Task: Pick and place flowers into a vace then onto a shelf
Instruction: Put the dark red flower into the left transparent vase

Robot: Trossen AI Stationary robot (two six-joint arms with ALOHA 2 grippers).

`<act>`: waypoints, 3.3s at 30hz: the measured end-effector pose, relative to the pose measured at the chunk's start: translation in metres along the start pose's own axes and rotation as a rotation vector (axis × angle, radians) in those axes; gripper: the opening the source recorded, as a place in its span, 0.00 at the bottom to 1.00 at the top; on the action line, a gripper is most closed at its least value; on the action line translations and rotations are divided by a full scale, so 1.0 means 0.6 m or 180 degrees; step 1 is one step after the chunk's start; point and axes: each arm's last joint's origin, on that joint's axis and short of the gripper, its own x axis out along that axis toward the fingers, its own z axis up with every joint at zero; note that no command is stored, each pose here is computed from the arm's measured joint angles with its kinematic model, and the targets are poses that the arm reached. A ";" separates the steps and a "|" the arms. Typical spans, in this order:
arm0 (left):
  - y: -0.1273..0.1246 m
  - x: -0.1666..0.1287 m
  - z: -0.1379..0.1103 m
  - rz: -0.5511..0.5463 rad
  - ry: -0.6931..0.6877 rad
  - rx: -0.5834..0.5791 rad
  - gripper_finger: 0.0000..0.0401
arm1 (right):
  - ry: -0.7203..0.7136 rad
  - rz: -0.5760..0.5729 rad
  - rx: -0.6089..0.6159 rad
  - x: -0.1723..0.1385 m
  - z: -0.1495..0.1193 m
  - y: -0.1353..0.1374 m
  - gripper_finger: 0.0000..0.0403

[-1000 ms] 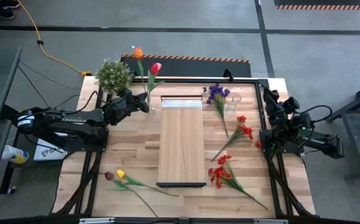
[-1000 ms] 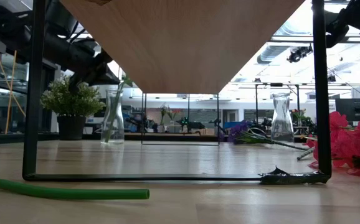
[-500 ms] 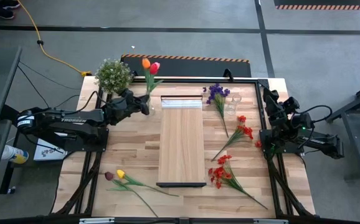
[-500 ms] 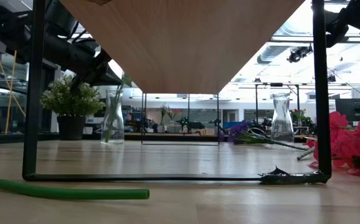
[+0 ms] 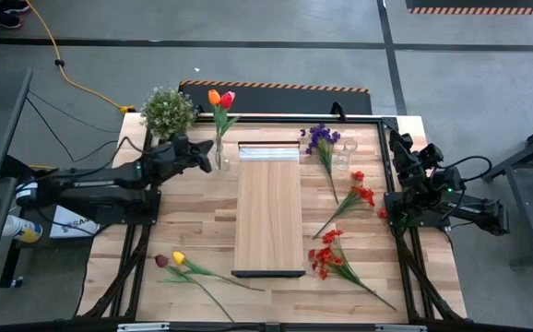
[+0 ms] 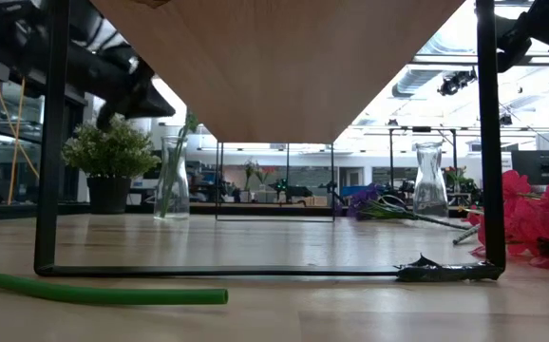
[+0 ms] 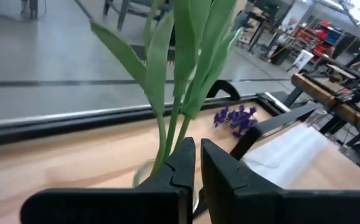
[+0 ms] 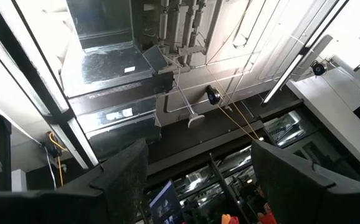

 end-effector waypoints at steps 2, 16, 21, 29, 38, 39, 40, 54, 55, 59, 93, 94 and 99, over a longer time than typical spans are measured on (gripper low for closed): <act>0.003 -0.015 0.008 -0.0068 -0.0020 0.0004 0.16 | -0.0001 0.0000 0.0000 0.000 0.000 0.000 0.67; -0.025 -0.109 0.082 -0.2303 0.0296 -0.0797 0.16 | 0.0001 0.0002 -0.0001 0.000 0.000 0.000 0.68; -0.048 -0.130 0.120 -0.2612 0.0411 -0.1062 0.16 | 0.0022 0.0053 0.0015 0.000 0.000 0.001 0.67; -0.098 -0.150 0.160 -0.2621 0.1230 -0.1378 0.16 | 0.0065 0.0148 0.0107 0.000 -0.001 0.002 0.67; -0.161 -0.149 0.157 -0.2078 0.2620 -0.1600 0.16 | 0.0063 0.0146 0.0106 0.000 -0.001 0.002 0.67; -0.167 -0.150 0.153 -0.1985 0.2777 -0.1628 0.16 | 0.0064 0.0145 0.0106 0.000 -0.001 0.002 0.67; -0.172 -0.151 0.150 -0.1909 0.2910 -0.1677 0.16 | 0.0065 0.0146 0.0107 0.000 -0.001 0.002 0.67; -0.211 -0.184 0.086 -0.0599 0.3834 -0.2432 0.16 | 0.0097 0.0222 0.0108 0.000 -0.001 0.003 0.67; -0.213 -0.188 0.080 -0.0487 0.3842 -0.2451 0.16 | 0.0099 0.0227 0.0107 0.000 -0.001 0.003 0.67; -0.220 -0.202 0.053 -0.0044 0.3899 -0.2485 0.16 | 0.0099 0.0227 0.0107 0.000 -0.001 0.004 0.68; -0.303 -0.231 -0.116 0.1211 0.3736 -0.2948 0.16 | 0.0158 0.0386 0.0218 -0.001 -0.002 0.006 0.68; -0.303 -0.231 -0.116 0.1227 0.3742 -0.2934 0.16 | 0.0156 0.0388 0.0219 0.000 -0.001 0.006 0.68; -0.301 -0.231 -0.129 0.1395 0.3820 -0.2812 0.16 | 0.0157 0.0389 0.0218 0.000 -0.001 0.006 0.67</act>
